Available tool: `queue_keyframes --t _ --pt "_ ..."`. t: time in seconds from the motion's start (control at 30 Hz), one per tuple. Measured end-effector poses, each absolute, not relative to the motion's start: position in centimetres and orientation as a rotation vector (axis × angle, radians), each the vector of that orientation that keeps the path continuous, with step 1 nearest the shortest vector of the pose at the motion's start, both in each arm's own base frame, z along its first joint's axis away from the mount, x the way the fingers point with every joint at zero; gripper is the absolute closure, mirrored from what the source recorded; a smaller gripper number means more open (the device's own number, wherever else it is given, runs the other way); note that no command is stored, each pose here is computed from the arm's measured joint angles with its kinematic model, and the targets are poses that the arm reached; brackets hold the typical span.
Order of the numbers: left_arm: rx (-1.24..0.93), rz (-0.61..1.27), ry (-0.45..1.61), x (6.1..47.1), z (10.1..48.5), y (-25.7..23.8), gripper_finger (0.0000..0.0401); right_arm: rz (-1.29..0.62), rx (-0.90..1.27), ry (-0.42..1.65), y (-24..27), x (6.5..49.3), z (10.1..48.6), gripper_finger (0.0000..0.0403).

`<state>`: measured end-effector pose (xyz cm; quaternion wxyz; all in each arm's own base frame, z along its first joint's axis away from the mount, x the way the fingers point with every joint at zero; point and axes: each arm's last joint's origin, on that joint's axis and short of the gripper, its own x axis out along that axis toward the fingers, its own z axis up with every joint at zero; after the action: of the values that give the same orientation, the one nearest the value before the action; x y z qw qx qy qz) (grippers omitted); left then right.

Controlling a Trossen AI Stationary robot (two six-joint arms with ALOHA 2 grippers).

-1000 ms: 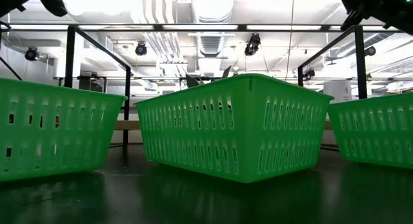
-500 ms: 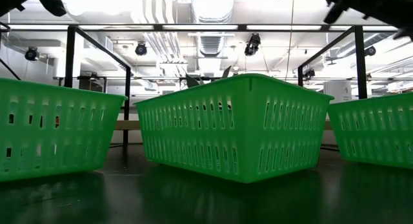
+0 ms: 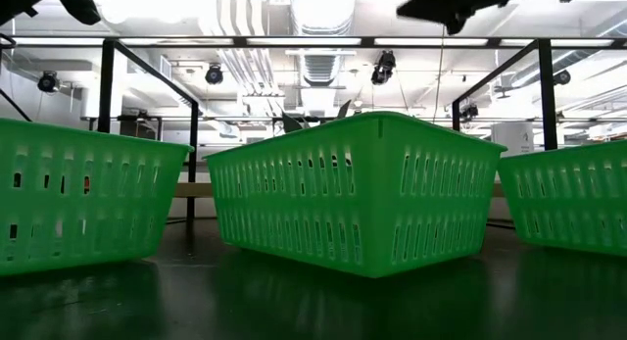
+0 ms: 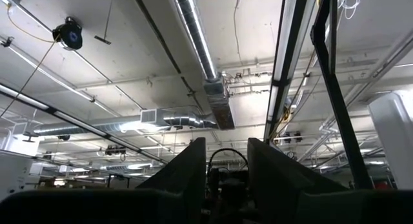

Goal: Stack baskets on shelf by color
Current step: Put the middle white bin on the shelf

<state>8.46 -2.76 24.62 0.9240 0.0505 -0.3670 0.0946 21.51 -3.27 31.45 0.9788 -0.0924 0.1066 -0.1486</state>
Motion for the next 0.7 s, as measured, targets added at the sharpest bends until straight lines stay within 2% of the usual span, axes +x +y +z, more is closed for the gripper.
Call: queue_keyframes --t 0.1,0.47,0.7 --pt "0.103 0.194 -0.753 8.5 24.6 -2.8 0.0302 -0.325 -0.201 0.366 -3.5 21.9 32.5 0.0394" --pt "0.103 0.194 -0.753 8.5 24.6 -2.8 0.0302 -0.303 -0.214 0.706 -4.7 24.2 36.3 0.0394" --pt "0.103 0.194 -0.753 8.5 24.6 -2.8 0.0302 -0.186 -0.176 0.872 -5.7 26.3 35.7 0.0394"
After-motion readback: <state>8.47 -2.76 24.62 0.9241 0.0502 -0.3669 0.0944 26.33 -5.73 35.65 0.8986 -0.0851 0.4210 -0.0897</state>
